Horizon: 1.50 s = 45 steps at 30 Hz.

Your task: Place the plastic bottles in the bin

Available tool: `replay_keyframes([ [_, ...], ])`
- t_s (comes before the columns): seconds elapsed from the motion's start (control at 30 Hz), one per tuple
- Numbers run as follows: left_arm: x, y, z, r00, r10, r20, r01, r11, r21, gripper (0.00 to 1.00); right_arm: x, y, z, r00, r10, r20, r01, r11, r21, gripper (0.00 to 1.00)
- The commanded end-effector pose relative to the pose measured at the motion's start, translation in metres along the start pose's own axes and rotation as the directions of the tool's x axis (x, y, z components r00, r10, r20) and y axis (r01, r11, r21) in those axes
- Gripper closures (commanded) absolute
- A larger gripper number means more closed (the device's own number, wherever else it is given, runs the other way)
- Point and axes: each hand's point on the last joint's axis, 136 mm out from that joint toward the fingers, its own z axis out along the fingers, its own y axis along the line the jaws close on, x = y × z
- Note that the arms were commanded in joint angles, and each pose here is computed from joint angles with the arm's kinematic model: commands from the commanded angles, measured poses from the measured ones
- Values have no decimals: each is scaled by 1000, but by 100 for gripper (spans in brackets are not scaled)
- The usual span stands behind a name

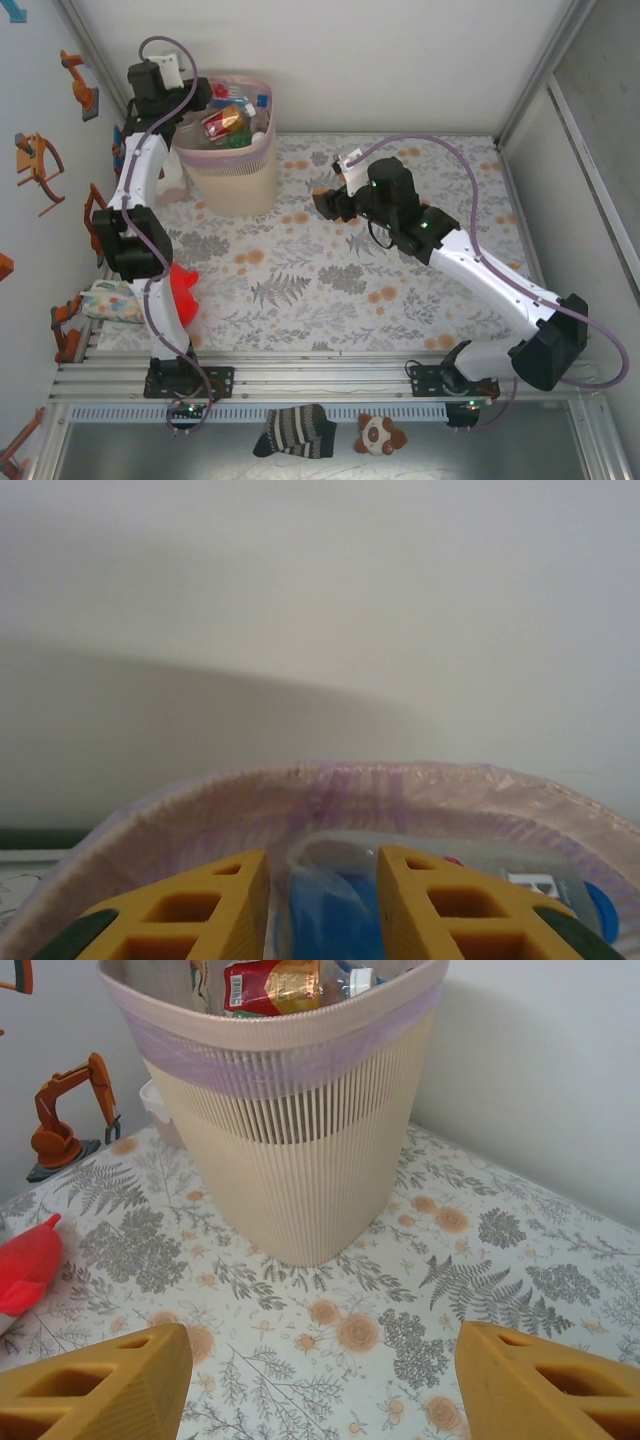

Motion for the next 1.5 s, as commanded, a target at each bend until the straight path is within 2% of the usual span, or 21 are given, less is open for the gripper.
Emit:
replay_keyframes([
  [0.0,-19,-20,-24,999,3,52,-5,999,40,66,-7,-2,-10,1000,1,25,-2,1000,29,31],
  [0.17,-60,-48,-63,986,23,167,-38,996,87,65,-9,-10,-15,999,-10,31,8,997,76,31],
  [0.27,-73,-62,-84,978,29,207,-52,993,107,64,-11,-18,-21,999,-22,41,17,992,122,30],
  [0.4,-81,-71,-114,967,55,249,-79,993,88,63,-11,-33,-28,999,-27,41,20,984,176,29],
  [0.53,-71,-76,-146,964,87,252,-102,994,48,62,-5,-59,-38,1000,-4,23,-2,967,253,28],
  [0.7,-32,-69,-179,972,97,213,-93,995,-28,61,13,-105,-55,998,57,-7,-50,920,389,27],
  [0.9,40,-75,-207,984,152,89,-143,985,-94,57,49,-158,-75,990,125,-73,-65,837,544,24],
  [1.03,95,-75,-217,979,205,-1,-203,968,-148,52,79,-190,-88,975,206,-88,-107,772,627,18],
  [1.1,116,-69,-220,981,193,-32,-196,966,-170,48,94,-204,-92,966,241,-91,-123,741,660,12],
  [1.2,143,-55,-223,984,165,-72,-177,961,-213,33,116,-224,-96,953,289,-92,-142,692,708,1],
  [1.37,182,-14,-220,978,150,-142,-193,908,-371,3,150,-252,-99,944,314,-106,-121,624,772,1],
  [1.47,202,12,-214,972,141,-188,-214,858,-466,4,165,-275,-106,944,314,-103,-81,521,849,1],
])
